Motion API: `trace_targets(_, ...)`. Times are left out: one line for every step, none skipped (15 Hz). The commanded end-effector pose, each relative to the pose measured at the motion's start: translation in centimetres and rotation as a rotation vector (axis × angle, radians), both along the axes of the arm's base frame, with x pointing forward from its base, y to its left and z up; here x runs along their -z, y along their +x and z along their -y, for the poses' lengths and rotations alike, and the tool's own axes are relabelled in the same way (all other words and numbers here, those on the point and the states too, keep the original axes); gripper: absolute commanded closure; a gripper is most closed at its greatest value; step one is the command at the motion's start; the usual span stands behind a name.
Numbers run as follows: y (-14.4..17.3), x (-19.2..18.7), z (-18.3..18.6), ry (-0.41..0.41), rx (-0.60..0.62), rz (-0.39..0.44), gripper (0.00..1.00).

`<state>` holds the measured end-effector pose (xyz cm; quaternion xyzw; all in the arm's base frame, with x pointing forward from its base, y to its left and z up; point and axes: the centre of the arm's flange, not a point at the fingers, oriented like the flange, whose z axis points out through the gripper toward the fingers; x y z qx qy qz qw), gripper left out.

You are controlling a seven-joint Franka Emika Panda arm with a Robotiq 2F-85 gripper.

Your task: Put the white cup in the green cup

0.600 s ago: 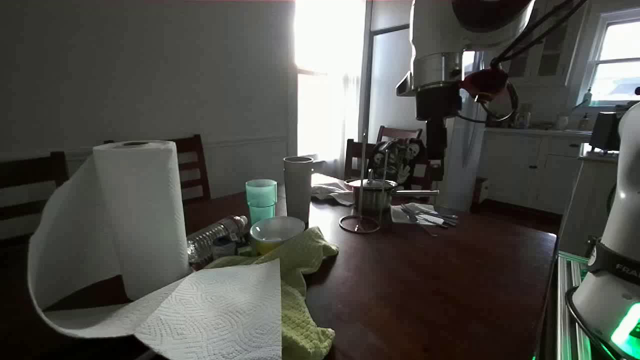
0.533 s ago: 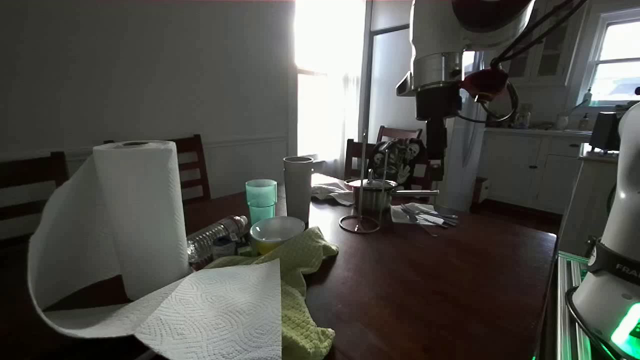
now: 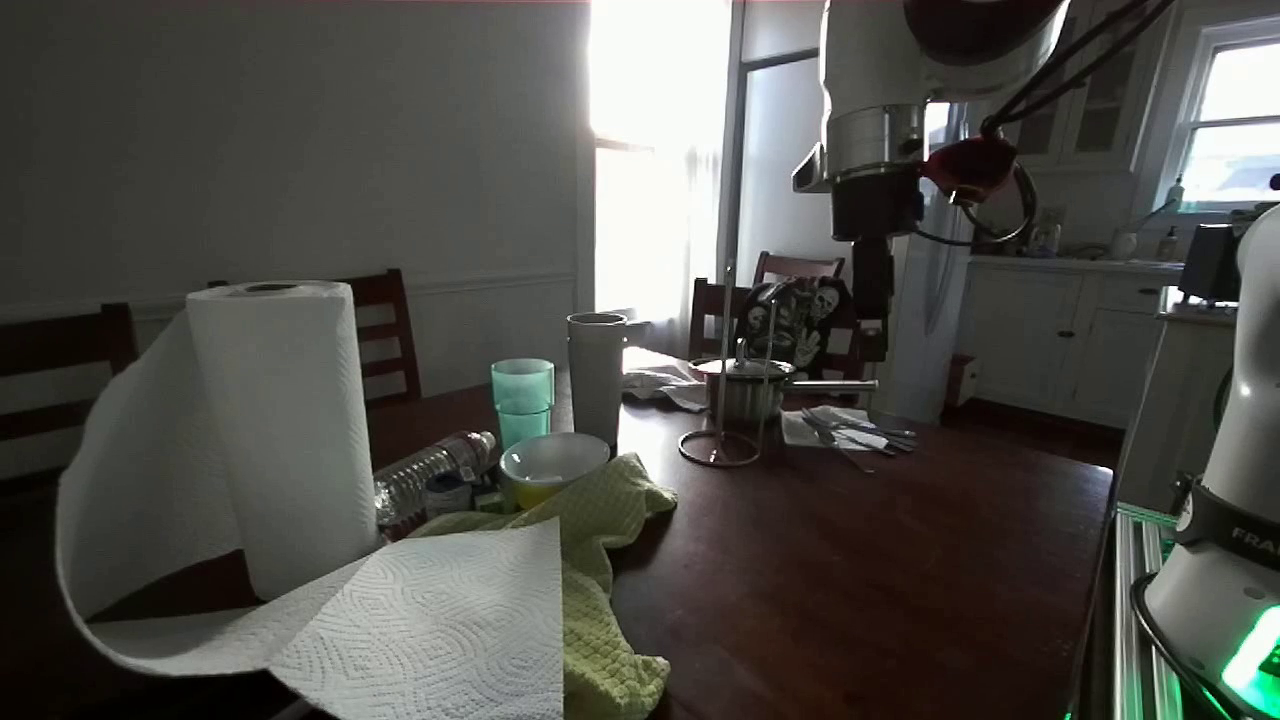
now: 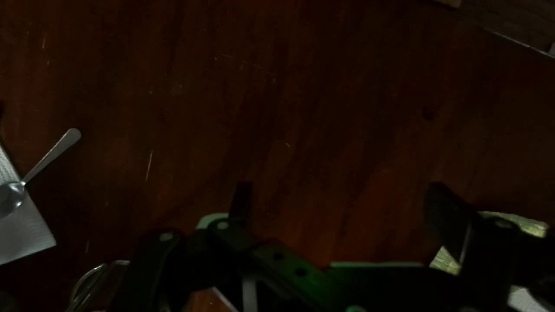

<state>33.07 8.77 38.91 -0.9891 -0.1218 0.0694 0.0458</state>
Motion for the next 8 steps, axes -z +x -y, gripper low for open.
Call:
trace_targets(0.0,0.0,0.0,0.000,0.000,0.000,0.00)
trace_targets(0.0,0.0,0.0,0.000,0.000,0.000,0.00)
trace_targets(0.0,0.0,0.0,0.000,0.000,0.000,0.00)
trace_targets(0.0,0.0,0.0,0.000,0.000,0.000,0.00)
trace_targets(0.0,0.0,0.0,0.000,0.000,0.000,0.00)
trace_targets(0.0,0.0,0.0,0.000,0.000,0.000,0.00)
trace_targets(0.7,-0.3,-0.7,-0.009,-0.010,0.010,0.00)
trace_targets(1.4,-0.8,-1.4,-0.019,-0.027,0.009,0.00)
